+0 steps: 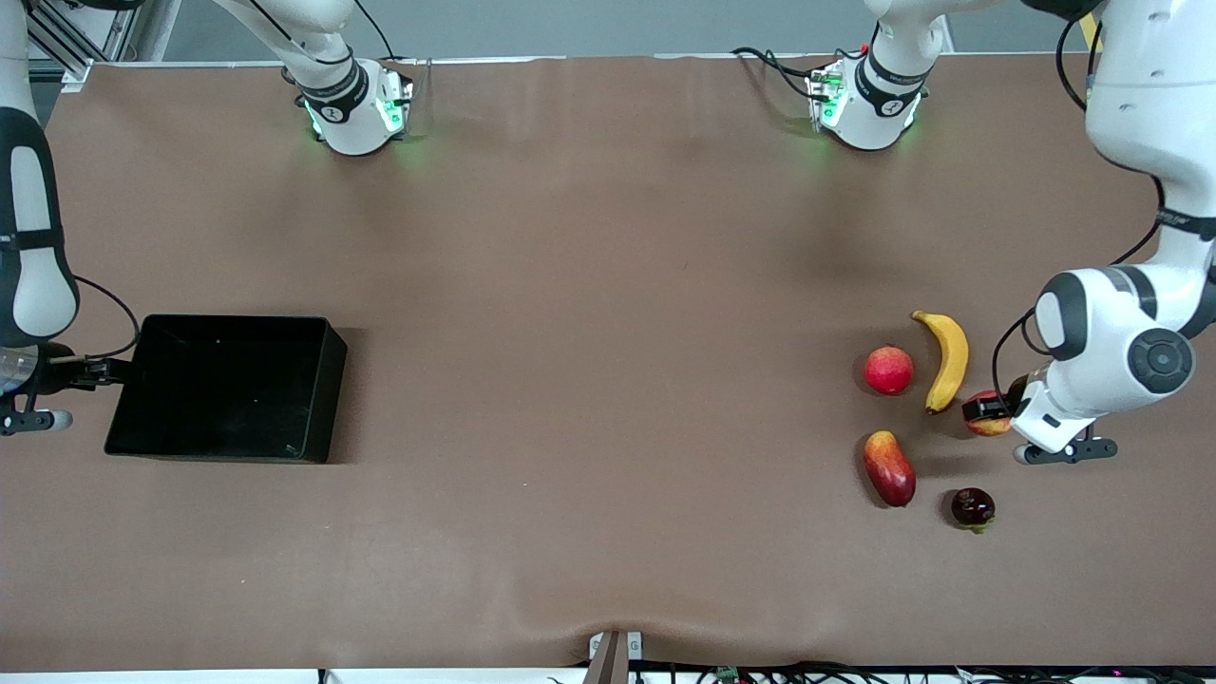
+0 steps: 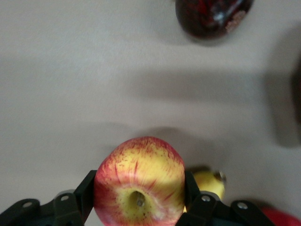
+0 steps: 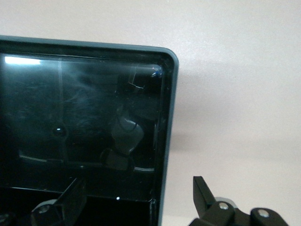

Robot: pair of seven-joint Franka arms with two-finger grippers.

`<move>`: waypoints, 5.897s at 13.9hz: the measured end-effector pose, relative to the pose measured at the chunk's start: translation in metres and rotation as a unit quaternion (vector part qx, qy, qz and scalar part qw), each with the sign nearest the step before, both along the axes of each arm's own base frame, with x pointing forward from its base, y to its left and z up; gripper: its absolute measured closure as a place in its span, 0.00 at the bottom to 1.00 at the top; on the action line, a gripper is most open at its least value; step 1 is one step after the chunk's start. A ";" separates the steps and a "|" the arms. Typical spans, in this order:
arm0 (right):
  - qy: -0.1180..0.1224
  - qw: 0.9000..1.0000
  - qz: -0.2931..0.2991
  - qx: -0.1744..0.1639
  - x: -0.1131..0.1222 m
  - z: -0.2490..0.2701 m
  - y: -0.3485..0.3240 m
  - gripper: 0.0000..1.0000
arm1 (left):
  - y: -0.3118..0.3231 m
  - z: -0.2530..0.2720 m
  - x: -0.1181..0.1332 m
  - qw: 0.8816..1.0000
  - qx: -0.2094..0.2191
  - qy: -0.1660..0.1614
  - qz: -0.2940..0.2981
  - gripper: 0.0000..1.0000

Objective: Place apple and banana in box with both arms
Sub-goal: 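Grasp the apple with the left gripper while the right gripper reaches the box, then push the black box toward the fruit with the right gripper, then keep pushing the black box toward the fruit with the right gripper, then withdraw the right gripper while the left gripper lifts the apple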

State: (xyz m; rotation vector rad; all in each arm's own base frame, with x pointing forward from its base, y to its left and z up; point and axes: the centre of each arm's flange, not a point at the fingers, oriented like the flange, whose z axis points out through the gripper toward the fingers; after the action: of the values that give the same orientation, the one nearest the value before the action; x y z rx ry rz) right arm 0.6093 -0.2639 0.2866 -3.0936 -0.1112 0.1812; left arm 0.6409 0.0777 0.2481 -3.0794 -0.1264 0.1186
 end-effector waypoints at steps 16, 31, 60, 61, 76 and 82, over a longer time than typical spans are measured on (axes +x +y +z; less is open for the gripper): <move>0.017 1.000 0.021 0.011 -0.002 -0.063 -0.020 0.70 | -0.044 0.179 -0.050 0.997 -0.028 0.075 0.005 0.24; 0.018 0.998 0.052 0.023 0.025 0.049 0.058 0.96 | -0.062 0.199 -0.052 0.995 -0.026 0.097 0.014 0.24; 0.000 0.993 -0.112 0.042 -0.061 0.060 0.665 0.96 | -0.064 0.215 -0.049 0.995 -0.026 0.096 0.014 0.24; 0.004 0.992 -0.120 0.039 -0.073 0.048 0.684 0.96 | -0.065 0.215 -0.049 0.995 -0.026 0.096 0.018 0.24; -0.025 0.991 -0.113 0.070 -0.089 -0.006 0.746 0.33 | -0.121 0.199 -0.051 0.990 -0.033 0.113 0.080 0.24; -0.028 0.995 -0.063 0.075 -0.031 0.095 0.640 0.00 | -0.147 0.190 -0.053 0.989 -0.030 0.108 0.096 0.24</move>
State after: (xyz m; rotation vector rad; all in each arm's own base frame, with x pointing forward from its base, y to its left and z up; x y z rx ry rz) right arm 0.5780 0.3763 0.3814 -2.9436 0.0649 0.0790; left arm 0.5874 -0.0698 0.4382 -3.0808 -0.4165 0.4709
